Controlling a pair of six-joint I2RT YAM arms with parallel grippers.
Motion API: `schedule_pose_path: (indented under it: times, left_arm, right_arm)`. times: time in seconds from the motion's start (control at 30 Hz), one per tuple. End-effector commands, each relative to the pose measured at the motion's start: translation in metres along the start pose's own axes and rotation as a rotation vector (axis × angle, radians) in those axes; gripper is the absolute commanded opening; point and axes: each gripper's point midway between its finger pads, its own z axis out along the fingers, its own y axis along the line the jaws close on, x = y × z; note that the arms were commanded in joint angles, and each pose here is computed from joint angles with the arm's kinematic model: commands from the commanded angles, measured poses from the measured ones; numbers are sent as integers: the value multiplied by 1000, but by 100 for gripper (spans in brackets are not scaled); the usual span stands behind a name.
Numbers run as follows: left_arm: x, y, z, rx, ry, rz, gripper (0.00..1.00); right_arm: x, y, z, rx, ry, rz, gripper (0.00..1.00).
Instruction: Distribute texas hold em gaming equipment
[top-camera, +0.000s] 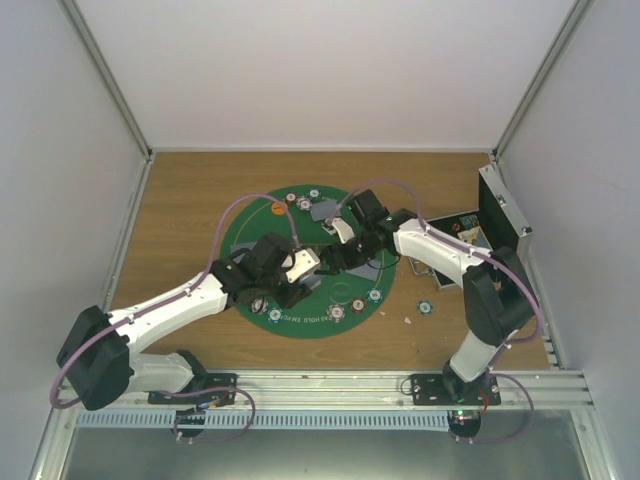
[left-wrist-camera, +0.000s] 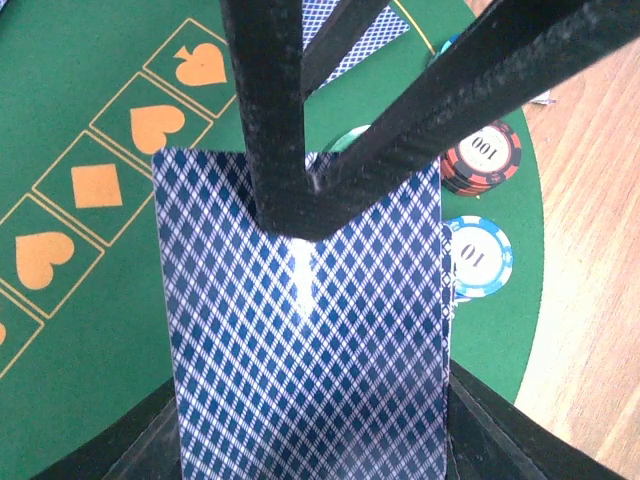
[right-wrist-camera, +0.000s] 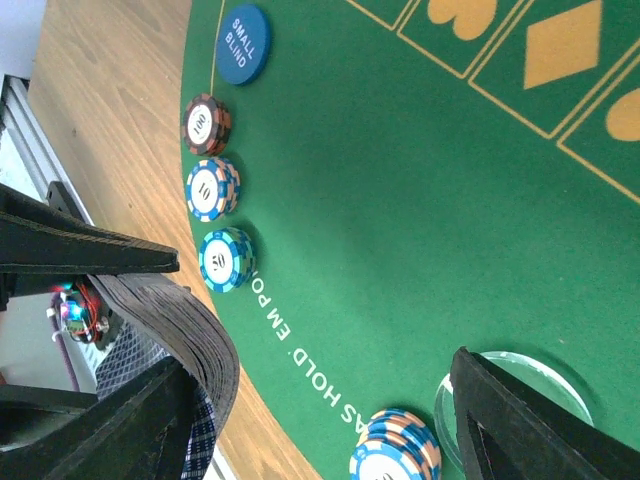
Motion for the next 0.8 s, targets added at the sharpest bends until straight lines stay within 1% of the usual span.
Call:
schedule_pose_path:
  times: [0.0,0.07,0.2,0.27,0.33,0.37,0.5,0.6,0.77]
  left_arm:
    - [-14,1,-7,-2,-65,11,55]
    - [-13,0,-6,-1,-63,12,56]
    - [-13,1,-6,-5,-61,11,55]
    - [-13,1,-5,-5,-60,10,55]
    - [-13,1,-5,-5,-58,9,55]
    - [-13,1,-5,-5,-59,10,55]
    - [-12,2,-4,-7,-56,10,55]
    - [-12,3,-4,-11,-54,10,55]
    - [-11,3,-2,-12,-49,9,55]
  right_arm:
    - [3,-12,-8,45,-1,12,71]
    - [5,-5,-7,-5,11,-2,68]
    - [4,12,-8,-101,9,-22,55]
    - [3,18,-10,-130,1,-32,46]
    - [2,22,-11,-147,-5,-38,28]
    - [1,23,-12,-156,-7,-39,21]
    - [1,27,-12,-175,-10,-41,5]
    - [0,22,-15,-139,-18,-38,1]
    - [-3,7,-23,-72,-46,-18,1]
